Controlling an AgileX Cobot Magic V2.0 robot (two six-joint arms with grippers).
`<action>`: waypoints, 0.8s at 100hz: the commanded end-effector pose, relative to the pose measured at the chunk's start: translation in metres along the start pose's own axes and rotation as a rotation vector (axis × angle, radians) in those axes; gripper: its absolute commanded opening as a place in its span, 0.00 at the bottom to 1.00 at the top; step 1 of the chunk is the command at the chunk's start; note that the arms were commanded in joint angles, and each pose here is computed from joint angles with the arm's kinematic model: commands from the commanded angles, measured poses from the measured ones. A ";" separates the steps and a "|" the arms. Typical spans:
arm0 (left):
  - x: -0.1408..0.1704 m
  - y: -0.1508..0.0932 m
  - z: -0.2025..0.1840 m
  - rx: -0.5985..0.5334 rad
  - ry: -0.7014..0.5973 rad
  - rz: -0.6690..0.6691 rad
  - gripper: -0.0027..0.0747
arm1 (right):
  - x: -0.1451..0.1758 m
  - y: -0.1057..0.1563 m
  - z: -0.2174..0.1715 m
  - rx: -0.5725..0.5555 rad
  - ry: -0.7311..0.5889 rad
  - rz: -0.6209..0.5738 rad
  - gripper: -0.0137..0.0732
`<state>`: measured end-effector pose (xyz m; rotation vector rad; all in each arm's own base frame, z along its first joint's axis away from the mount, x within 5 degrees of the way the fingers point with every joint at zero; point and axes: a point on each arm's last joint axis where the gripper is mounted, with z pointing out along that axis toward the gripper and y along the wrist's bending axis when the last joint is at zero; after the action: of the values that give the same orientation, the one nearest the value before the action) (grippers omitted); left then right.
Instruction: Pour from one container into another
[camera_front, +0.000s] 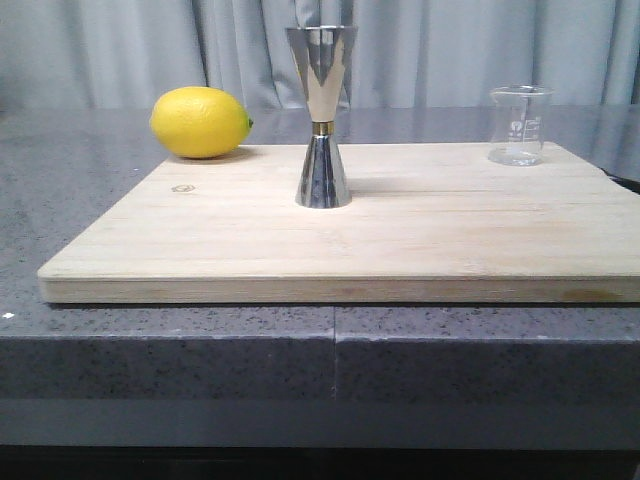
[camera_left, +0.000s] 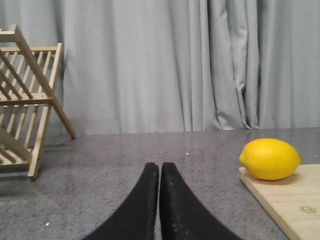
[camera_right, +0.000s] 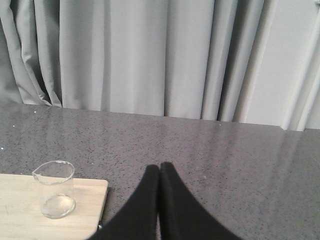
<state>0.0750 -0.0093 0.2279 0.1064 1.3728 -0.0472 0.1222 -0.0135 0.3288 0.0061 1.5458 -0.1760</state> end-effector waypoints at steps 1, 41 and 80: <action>-0.006 0.002 -0.007 -0.025 -0.077 -0.022 0.01 | -0.015 -0.005 -0.001 0.050 -0.088 0.002 0.08; 0.013 0.005 -0.024 -0.081 0.055 -0.034 0.01 | -0.015 -0.005 -0.001 0.050 -0.088 0.002 0.08; 0.014 0.005 -0.024 -0.084 0.069 -0.035 0.01 | -0.014 -0.005 -0.001 0.049 -0.086 0.002 0.08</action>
<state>0.0561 -0.0005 0.2085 0.0074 1.5189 -0.0072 0.1222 -0.0135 0.3283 0.0077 1.5473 -0.1742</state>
